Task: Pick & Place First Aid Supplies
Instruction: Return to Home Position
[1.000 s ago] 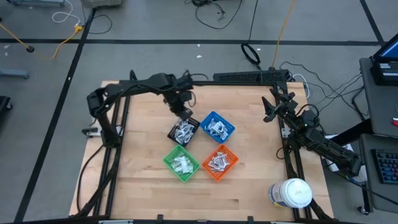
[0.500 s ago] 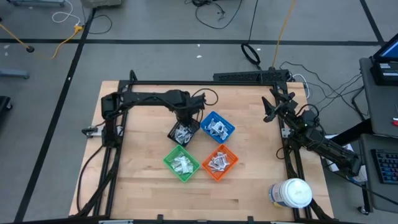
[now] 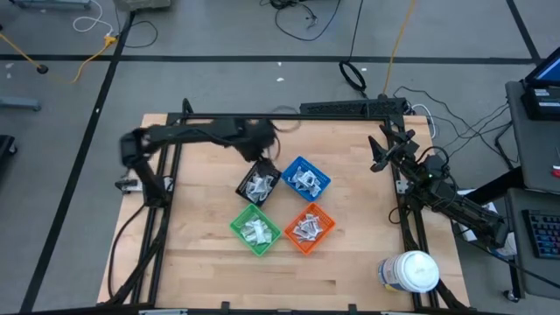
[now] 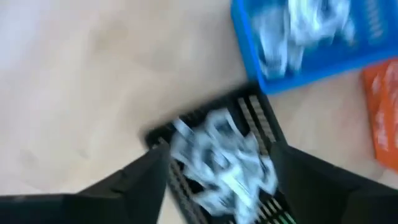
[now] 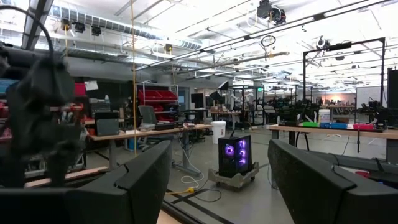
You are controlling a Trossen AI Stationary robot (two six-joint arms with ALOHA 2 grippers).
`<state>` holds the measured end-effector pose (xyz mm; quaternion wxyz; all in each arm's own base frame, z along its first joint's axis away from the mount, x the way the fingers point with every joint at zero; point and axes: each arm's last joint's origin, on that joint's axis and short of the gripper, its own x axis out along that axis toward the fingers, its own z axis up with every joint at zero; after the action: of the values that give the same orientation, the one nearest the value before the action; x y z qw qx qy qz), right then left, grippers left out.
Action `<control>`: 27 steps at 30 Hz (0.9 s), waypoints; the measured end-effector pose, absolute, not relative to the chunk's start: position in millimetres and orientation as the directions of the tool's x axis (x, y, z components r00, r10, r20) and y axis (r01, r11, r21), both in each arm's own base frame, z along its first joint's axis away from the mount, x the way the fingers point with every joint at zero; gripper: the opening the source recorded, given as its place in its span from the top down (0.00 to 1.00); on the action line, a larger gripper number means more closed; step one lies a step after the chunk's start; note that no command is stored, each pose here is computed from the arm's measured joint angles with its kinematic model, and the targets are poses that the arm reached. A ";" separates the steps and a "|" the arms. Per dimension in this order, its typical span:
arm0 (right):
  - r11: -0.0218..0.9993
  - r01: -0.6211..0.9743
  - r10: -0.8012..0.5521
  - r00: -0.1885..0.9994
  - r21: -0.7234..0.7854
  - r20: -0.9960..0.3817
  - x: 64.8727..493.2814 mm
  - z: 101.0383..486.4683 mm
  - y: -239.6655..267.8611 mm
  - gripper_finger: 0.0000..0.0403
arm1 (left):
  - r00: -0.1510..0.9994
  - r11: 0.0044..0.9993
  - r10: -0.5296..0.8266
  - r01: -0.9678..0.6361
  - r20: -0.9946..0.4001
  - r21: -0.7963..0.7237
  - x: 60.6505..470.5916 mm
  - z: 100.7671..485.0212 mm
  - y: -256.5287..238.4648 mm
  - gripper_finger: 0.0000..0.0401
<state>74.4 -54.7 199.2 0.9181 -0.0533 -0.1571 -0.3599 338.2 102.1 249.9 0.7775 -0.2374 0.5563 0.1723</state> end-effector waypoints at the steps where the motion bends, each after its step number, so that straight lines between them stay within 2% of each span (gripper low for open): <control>1: 0.735 0.678 -0.644 0.692 0.015 0.327 74.4 199.2 -54.7 0.35 | 0.367 0.831 0.037 -0.527 -0.929 -0.175 330.6 255.7 104.4 0.27; 6: 0.735 0.678 -0.644 0.692 0.015 0.327 74.4 199.1 -54.7 0.35 | 0.590 0.859 0.177 -0.484 -0.787 -0.170 295.5 266.8 109.3 0.13; 9: 0.735 0.678 -0.644 0.692 0.015 0.327 74.4 199.1 -54.7 0.35 | 0.680 0.880 0.283 -0.464 -0.677 -0.098 269.6 269.6 109.5 0.08; 13: 0.735 0.678 -0.644 0.691 0.015 0.327 74.4 199.2 -54.7 0.35 | 0.708 0.883 0.409 -0.467 -0.575 0.053 229.2 260.1 103.6 0.05; 18: 0.735 0.678 -0.644 0.691 0.015 0.327 74.4 199.2 -54.7 0.35 | 0.704 0.835 0.540 -0.516 -0.461 0.190 177.8 243.9 90.2 0.05; 23: 0.735 0.678 -0.644 0.691 0.015 0.328 74.4 199.3 -54.7 0.35 | 0.758 0.824 0.567 -0.527 -0.322 0.209 141.0 223.6 74.0 0.05; 27: 0.735 0.677 -0.644 0.692 0.015 0.327 74.4 199.2 -54.7 0.35 | 0.831 0.848 0.528 -0.505 -0.173 0.161 123.1 207.4 63.0 0.05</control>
<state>74.4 -54.7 199.2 0.9182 -0.0532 -0.1571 -0.3598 123.1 63.0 207.4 0.9554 0.0541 0.1060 0.2704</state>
